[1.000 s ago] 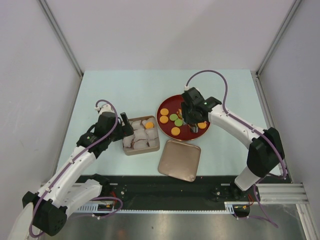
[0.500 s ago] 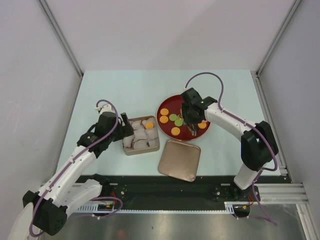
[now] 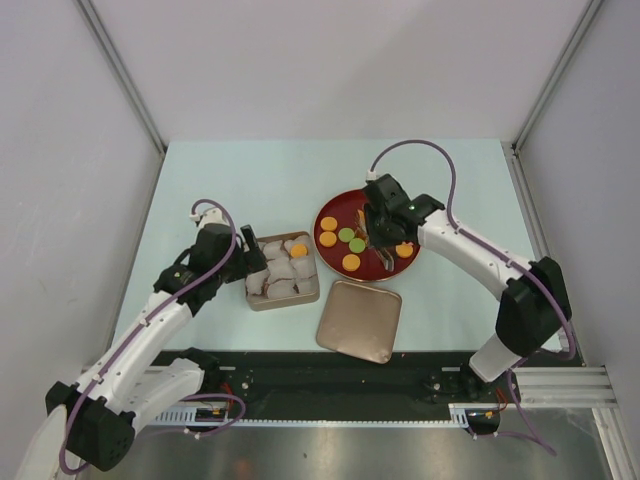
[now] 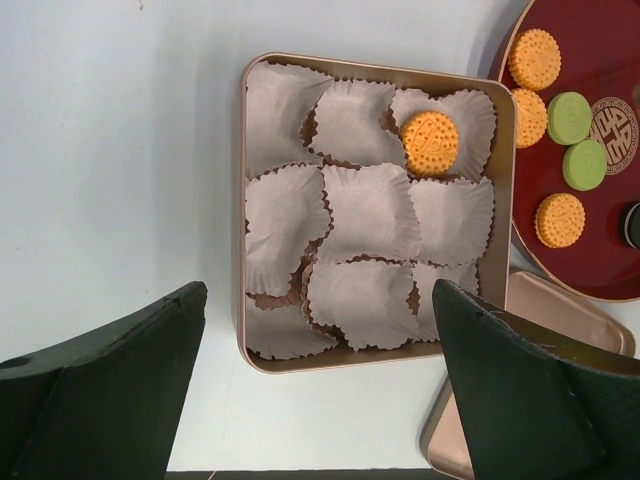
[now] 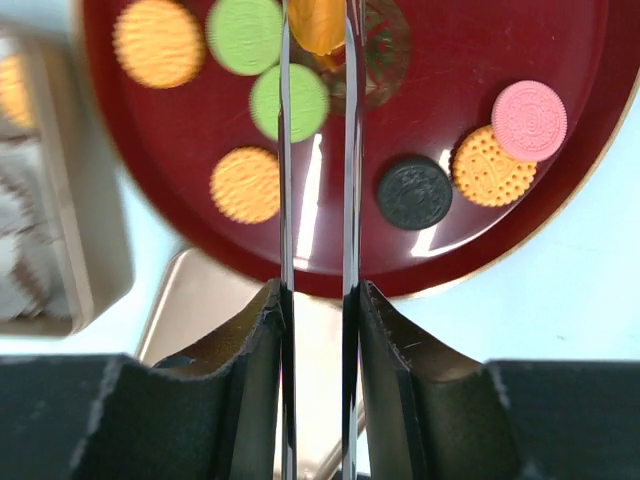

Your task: Pack the cookies

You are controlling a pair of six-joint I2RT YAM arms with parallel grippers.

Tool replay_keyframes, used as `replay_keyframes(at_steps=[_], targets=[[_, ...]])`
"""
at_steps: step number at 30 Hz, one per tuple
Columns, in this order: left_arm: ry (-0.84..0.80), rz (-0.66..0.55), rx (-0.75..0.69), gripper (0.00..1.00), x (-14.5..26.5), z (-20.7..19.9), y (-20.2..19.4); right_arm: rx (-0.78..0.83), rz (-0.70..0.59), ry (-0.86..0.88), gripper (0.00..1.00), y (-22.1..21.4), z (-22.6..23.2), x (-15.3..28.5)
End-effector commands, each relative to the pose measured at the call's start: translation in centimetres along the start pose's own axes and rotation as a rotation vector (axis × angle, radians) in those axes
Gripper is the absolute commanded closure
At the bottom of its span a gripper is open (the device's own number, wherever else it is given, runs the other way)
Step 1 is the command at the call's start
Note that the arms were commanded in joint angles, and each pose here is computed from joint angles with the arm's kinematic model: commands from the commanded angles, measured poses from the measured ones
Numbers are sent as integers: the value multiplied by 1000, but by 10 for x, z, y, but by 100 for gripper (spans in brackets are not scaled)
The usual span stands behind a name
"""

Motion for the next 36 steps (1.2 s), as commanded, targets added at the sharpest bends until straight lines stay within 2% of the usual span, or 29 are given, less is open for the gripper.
replay_keyframes(at_steps=[1, 8, 16, 29, 36], targets=[[-1, -44, 2, 0, 2, -2, 13, 61, -183, 38, 73, 29, 27, 61], [38, -73, 30, 0, 6, 2, 21, 133, -251, 176, 73, 35, 78, 96], [136, -81, 139, 0, 4, 19, 16, 210, -214, 269, 73, 27, 127, 82], [150, -139, 215, 0, 13, 34, 20, 307, -141, 347, 73, -4, 171, 75], [154, -129, 215, 0, 13, 36, 19, 319, -118, 348, 73, -11, 177, 68]])
Point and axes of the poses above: each gripper's point midway between its finger pads, its own x axis back along the fingers, its own z axis along the line the jaws close on, y = z × x, the point moved 8 cm from there along x, back along the fingers, and after that the axes turned 14 degrees about x, right-handed, at the moved point
